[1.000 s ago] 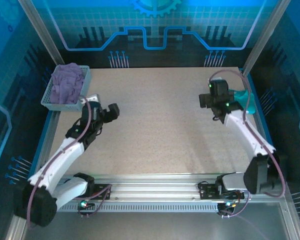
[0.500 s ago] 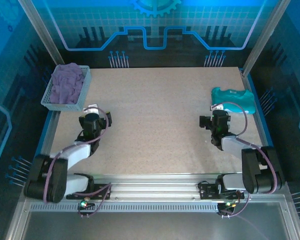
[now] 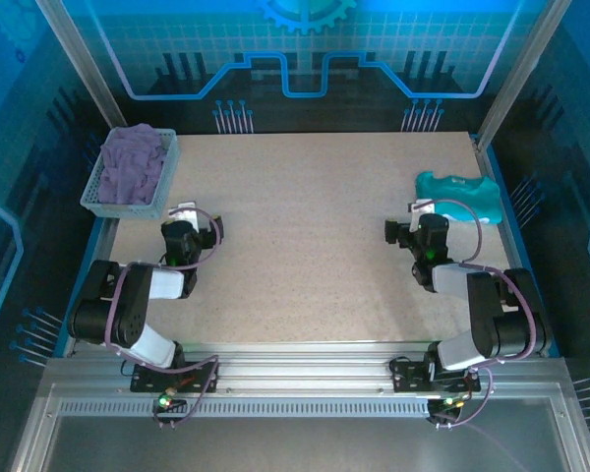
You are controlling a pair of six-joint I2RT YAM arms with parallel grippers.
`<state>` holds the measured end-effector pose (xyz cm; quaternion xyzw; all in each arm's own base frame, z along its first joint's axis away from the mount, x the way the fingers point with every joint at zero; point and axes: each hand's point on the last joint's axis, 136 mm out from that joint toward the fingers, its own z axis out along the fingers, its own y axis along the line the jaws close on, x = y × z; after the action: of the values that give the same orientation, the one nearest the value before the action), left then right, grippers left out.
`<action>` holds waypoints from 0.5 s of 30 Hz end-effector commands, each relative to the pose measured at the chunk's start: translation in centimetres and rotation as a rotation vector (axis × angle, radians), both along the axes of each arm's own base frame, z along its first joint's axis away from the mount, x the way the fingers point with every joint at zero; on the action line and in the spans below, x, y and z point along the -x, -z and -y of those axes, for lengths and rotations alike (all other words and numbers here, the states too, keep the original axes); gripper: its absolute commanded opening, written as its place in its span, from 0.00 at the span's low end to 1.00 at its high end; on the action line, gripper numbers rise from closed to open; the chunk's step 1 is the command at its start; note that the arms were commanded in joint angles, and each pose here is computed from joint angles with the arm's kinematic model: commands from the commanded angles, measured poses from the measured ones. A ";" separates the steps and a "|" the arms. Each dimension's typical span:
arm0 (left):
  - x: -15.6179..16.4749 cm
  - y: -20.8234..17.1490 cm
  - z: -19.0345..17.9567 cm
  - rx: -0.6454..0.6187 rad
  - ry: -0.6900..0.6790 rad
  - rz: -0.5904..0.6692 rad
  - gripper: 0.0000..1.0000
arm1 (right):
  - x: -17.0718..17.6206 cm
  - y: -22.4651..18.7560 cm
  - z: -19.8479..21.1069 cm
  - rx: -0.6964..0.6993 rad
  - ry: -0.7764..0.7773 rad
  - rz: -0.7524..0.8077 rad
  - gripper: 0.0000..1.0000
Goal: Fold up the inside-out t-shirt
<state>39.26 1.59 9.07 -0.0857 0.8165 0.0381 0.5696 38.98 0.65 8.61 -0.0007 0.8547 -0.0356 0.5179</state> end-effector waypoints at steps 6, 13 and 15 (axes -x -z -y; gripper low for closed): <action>-0.2 -0.7 0.2 0.003 0.018 0.045 0.99 | -1.1 -1.5 -0.5 0.020 -0.024 0.051 1.00; -0.2 -0.7 0.2 0.003 0.019 0.045 0.99 | -1.4 -1.4 -1.5 0.022 -0.081 0.029 1.00; -0.2 -0.7 0.2 0.002 0.018 0.045 0.99 | -1.4 -1.4 -1.5 0.021 -0.081 0.030 1.00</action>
<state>39.45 1.58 9.73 -0.0866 0.8075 0.0359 0.5824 39.88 1.55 9.59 -0.0274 0.8493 -0.0298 0.5263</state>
